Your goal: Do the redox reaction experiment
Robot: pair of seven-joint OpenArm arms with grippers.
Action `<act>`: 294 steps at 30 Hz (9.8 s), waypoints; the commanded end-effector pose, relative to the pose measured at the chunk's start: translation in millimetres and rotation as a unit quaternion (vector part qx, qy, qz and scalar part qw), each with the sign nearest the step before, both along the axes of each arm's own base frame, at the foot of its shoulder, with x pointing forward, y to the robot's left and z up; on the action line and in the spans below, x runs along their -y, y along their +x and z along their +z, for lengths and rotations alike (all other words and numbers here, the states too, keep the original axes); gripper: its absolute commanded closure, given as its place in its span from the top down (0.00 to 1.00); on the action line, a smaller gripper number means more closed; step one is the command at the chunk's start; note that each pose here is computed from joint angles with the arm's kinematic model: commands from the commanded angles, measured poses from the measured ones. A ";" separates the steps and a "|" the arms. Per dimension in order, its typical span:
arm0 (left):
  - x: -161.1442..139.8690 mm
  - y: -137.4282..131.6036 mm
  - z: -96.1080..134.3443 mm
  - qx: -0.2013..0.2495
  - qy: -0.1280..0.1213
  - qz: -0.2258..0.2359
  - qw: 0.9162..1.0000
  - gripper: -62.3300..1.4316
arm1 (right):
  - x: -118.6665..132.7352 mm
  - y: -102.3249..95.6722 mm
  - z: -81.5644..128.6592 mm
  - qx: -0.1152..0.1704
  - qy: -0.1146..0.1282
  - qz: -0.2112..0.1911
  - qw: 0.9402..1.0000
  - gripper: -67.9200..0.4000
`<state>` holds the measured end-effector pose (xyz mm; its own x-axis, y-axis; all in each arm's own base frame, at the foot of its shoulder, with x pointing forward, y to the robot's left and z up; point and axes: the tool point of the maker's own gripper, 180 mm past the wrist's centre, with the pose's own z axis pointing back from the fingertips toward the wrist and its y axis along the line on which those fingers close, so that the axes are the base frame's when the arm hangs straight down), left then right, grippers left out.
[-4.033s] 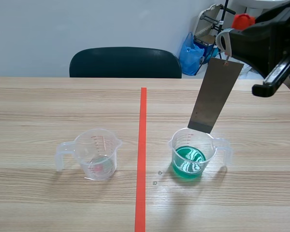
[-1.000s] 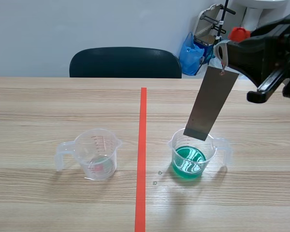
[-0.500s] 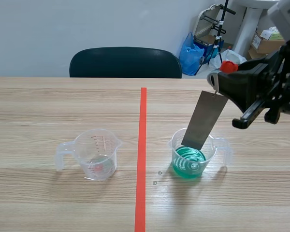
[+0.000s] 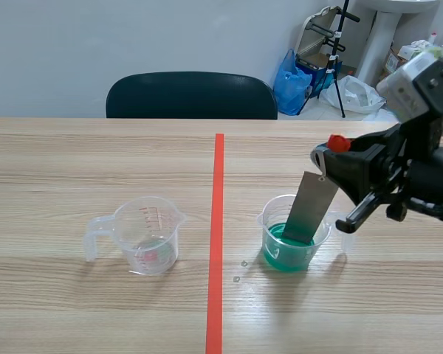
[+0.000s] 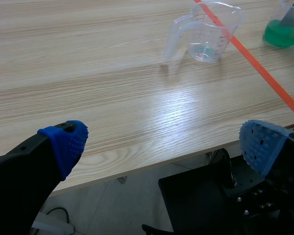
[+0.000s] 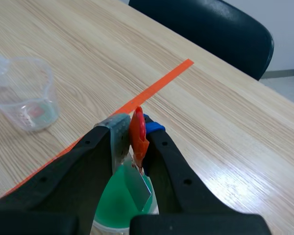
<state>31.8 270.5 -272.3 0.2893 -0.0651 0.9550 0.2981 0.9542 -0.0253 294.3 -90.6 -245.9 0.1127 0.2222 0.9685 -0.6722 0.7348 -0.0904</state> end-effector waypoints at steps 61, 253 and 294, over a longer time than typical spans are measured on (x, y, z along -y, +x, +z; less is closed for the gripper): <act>2.5 3.9 6.2 0.016 -0.008 0.000 1.000 1.00 | -2.2 6.7 -5.4 -0.004 0.012 -0.003 1.000 0.03; 2.7 5.1 11.2 0.030 -0.013 0.000 0.999 1.00 | -14.2 -10.7 88.7 0.035 -0.016 0.066 0.997 0.03; 2.7 5.1 11.2 0.030 -0.013 0.000 0.999 1.00 | -17.2 -16.9 109.0 0.051 -0.053 0.065 0.995 0.03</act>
